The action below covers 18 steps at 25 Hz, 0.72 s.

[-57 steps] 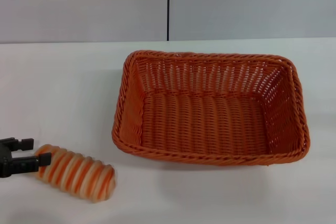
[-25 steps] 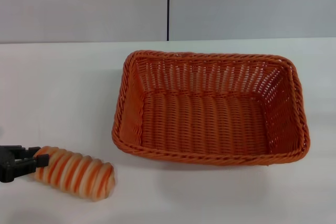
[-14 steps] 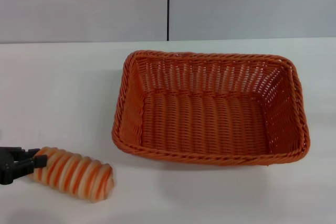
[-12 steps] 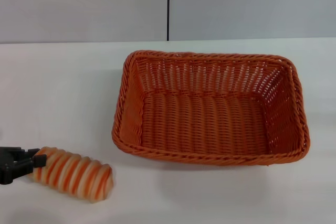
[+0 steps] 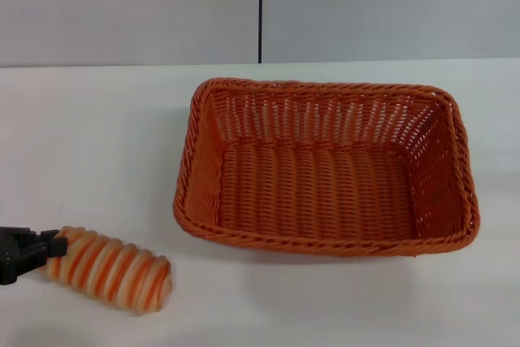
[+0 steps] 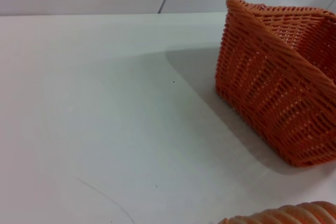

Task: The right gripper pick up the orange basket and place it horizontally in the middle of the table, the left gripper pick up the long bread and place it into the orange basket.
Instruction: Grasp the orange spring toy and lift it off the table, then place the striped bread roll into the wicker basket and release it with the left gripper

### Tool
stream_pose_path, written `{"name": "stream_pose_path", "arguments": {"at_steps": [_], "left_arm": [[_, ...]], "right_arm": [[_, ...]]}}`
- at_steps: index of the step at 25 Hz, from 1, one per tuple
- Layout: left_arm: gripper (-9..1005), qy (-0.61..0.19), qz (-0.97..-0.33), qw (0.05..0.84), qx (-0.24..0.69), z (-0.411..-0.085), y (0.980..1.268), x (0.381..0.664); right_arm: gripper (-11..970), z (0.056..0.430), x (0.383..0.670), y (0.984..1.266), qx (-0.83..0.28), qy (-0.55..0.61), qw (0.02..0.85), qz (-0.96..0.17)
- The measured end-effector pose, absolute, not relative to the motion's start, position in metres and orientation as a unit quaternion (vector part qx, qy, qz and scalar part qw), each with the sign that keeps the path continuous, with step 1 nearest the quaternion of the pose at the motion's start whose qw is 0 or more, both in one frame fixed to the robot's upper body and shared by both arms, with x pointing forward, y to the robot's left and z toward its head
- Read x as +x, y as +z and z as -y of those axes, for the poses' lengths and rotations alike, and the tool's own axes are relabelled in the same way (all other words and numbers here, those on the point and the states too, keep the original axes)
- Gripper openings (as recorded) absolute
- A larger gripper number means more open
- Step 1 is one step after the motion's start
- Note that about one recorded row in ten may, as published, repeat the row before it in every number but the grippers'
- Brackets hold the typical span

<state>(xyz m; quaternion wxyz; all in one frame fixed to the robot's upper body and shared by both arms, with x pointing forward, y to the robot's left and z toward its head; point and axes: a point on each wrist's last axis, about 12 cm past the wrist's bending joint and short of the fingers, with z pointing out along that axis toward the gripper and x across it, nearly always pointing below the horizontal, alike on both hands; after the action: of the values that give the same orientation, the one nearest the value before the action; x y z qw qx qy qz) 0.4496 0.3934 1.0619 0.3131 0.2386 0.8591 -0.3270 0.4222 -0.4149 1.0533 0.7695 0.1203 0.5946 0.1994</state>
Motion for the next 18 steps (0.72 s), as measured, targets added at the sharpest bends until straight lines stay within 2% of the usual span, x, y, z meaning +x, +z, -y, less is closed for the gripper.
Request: {"name": "stream_pose_path", "arguments": {"at_steps": [8,17,18], "left_arm": [[151,-0.329,-0.857,0.321,0.233,-0.396,1.063,0.449],[137,-0.275,-0.810,0.499,0.138,-0.421,1.076,0.444],[135,-0.275,-0.810,0.499,0.138,-0.421,1.076,0.444]], "right_arm": [[629,0.415,0.423,1.054,0.120,0.200,0.770,-0.594],[627,0.410,0.424,1.050,0.128,0.210,0.766,-0.594],[627,0.410,0.425,1.050,0.128,0.211,0.765,-0.594]]}}
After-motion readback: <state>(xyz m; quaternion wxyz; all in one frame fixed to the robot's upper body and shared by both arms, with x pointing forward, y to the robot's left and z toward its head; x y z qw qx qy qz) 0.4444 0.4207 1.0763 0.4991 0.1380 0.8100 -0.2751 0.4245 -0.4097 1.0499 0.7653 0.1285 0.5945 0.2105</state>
